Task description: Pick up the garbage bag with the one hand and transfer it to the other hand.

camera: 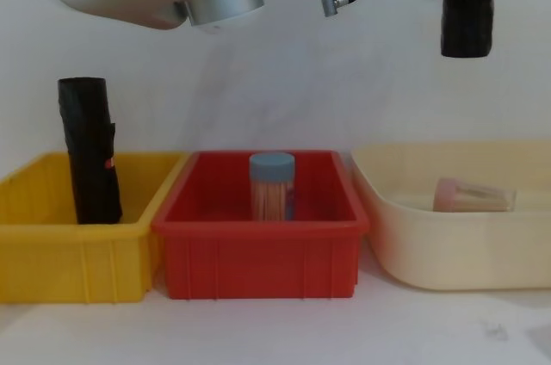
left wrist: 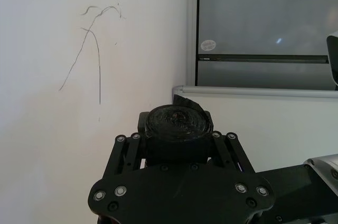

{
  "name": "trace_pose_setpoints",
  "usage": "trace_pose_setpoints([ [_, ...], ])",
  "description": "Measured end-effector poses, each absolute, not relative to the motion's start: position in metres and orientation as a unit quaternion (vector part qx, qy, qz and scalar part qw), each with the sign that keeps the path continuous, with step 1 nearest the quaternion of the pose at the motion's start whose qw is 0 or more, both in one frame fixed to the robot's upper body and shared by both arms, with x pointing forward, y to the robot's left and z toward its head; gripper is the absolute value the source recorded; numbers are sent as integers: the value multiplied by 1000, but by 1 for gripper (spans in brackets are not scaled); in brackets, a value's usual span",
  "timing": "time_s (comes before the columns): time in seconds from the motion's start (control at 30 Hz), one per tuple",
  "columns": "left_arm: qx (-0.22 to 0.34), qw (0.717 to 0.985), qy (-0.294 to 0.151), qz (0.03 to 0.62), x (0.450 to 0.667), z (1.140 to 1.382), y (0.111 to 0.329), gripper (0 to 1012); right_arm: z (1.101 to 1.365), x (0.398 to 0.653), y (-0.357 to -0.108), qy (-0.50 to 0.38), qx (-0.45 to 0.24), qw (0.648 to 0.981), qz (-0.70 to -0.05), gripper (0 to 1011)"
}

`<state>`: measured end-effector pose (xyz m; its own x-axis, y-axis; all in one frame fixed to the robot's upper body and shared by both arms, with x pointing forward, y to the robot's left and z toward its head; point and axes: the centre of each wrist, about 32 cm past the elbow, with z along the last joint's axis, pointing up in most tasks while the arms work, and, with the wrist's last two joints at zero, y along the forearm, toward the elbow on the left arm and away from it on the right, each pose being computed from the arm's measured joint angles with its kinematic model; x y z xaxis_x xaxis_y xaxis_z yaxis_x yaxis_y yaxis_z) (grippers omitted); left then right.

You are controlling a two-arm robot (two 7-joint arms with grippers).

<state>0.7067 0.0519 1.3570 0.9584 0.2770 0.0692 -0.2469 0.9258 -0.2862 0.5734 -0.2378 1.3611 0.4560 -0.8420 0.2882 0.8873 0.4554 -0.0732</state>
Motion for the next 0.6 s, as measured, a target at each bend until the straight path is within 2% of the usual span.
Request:
trace_pose_setpoints([
  [0.03,-139,980,-54,134,707,1357,52,529,1361,574,-237,-106,-107,846,-511,669],
  [0.23,-139,980,-54,134,707,1357,52,529,1361,575,-236,-108,-108,846,-512,512],
  [0.6,-138,980,-54,134,707,1357,52,529,1361,576,-235,-109,-109,845,-512,498],
])
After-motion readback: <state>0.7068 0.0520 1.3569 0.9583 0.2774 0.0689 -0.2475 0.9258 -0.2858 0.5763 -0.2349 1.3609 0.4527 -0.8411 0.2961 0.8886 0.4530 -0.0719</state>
